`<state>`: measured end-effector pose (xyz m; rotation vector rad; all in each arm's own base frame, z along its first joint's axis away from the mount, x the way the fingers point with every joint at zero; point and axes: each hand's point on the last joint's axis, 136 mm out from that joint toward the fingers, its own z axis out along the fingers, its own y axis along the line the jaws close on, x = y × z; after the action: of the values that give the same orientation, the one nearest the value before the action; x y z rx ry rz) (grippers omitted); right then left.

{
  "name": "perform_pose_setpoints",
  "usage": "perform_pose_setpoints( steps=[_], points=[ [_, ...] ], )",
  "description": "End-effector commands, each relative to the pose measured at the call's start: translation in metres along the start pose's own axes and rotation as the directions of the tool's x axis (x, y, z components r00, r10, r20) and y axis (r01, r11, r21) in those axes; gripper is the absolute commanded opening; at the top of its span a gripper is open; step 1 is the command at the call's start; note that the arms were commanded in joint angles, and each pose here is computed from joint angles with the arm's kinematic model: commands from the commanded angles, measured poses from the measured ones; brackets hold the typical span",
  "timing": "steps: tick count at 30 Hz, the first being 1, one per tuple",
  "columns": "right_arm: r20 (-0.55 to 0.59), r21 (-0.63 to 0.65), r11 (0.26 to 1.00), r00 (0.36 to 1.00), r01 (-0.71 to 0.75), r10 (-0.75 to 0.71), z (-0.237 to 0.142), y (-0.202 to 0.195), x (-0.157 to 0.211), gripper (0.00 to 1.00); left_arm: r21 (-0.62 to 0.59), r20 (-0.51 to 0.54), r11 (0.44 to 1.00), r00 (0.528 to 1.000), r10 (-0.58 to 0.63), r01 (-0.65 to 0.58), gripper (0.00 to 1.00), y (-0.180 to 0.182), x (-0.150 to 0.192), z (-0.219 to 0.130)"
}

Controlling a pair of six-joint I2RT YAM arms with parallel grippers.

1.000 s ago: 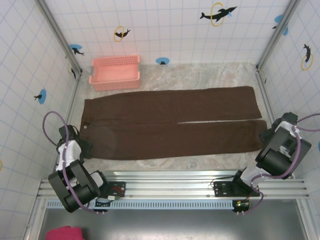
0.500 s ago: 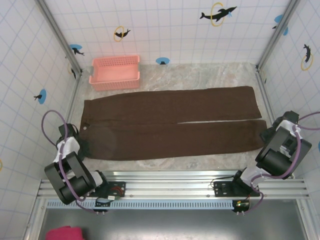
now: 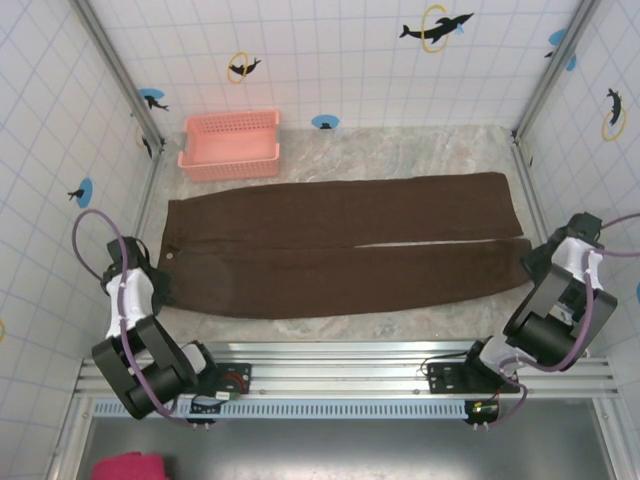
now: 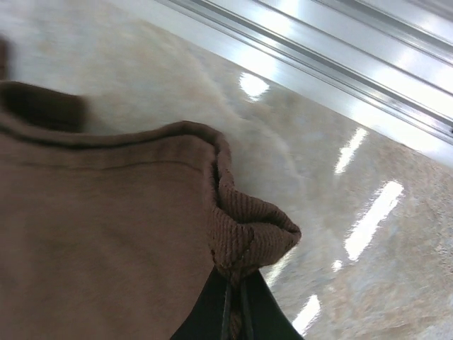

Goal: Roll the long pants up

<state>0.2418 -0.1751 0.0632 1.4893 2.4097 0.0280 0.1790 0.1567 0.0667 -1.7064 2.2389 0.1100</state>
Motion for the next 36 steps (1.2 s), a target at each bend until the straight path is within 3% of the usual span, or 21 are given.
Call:
perform_pose_setpoints(
  steps=[1,6,11,18,26,36],
  points=[
    [0.108,-0.083,0.995,0.993,0.052,-0.043,-0.036,0.033,-0.027,0.0,0.068,0.073,0.996,0.996,0.052,-0.057,0.0,-0.018,-0.026,-0.041],
    [0.226,-0.163,0.981,0.972,0.108,-0.07,-0.074,0.079,-0.057,0.0,0.134,0.145,0.989,0.989,0.036,-0.056,0.0,-0.048,-0.057,-0.073],
    [0.304,-0.175,0.979,0.951,0.107,-0.05,-0.088,0.114,-0.089,0.0,0.15,0.168,0.985,0.984,0.06,-0.086,0.0,-0.088,-0.087,-0.074],
    [0.317,-0.163,0.98,0.947,0.114,-0.058,-0.07,0.171,-0.114,0.0,0.136,0.185,0.986,0.98,0.073,-0.099,0.0,-0.148,-0.115,-0.052],
    [0.306,-0.128,0.986,0.95,0.104,-0.06,-0.036,0.209,-0.123,0.0,0.142,0.191,0.983,0.978,0.088,-0.116,0.0,-0.198,-0.149,-0.025],
    [0.266,-0.05,0.994,0.96,0.099,-0.083,0.003,0.216,-0.109,0.0,0.155,0.186,0.979,0.977,0.101,-0.131,0.0,-0.231,-0.165,0.005]
  ],
)
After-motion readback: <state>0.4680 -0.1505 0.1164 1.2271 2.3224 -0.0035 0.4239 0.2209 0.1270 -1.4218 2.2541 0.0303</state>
